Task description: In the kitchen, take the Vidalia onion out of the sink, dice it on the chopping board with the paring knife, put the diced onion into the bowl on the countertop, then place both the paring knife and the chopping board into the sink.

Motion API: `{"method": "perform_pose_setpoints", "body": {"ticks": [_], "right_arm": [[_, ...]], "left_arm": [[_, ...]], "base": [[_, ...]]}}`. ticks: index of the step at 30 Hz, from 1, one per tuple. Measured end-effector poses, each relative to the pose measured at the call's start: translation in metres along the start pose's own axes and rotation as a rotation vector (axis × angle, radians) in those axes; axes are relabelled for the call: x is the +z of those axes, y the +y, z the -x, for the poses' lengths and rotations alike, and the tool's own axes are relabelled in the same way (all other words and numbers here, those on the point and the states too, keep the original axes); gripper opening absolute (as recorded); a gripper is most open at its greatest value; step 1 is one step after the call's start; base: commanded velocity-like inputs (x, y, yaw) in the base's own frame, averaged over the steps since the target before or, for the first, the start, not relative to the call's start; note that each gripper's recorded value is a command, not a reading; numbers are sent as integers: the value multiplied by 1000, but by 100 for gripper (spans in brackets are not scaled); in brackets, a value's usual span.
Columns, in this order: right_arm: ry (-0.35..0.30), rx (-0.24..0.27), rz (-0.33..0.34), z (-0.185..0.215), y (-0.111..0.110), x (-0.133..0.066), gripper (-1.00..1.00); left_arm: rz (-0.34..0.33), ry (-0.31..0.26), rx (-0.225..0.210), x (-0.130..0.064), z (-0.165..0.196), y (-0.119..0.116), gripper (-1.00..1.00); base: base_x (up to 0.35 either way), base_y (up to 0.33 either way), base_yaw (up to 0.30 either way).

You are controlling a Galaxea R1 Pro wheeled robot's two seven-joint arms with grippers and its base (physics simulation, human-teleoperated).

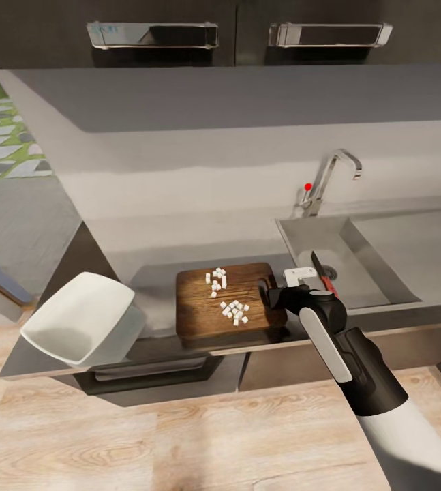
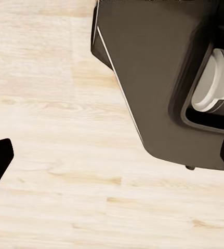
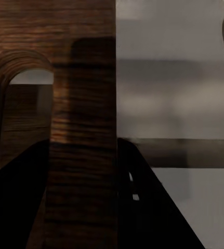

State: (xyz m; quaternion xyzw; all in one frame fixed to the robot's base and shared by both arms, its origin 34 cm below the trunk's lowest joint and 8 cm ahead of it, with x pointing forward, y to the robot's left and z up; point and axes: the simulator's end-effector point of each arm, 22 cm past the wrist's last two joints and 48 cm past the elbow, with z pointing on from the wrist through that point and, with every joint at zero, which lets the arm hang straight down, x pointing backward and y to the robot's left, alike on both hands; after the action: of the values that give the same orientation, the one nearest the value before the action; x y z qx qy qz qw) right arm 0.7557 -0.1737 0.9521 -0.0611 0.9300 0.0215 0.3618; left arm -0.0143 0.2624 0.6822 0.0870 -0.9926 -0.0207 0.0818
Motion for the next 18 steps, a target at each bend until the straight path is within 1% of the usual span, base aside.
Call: {"method": "perform_pose_setpoints", "body": {"ticks": [18], "right_arm": [[-28, -4, -8, 13, -1, -13, -100]], "left_arm": [[-5, -28, -1, 2, 9, -2, 100]], "base": [[0, 5, 0]]}}
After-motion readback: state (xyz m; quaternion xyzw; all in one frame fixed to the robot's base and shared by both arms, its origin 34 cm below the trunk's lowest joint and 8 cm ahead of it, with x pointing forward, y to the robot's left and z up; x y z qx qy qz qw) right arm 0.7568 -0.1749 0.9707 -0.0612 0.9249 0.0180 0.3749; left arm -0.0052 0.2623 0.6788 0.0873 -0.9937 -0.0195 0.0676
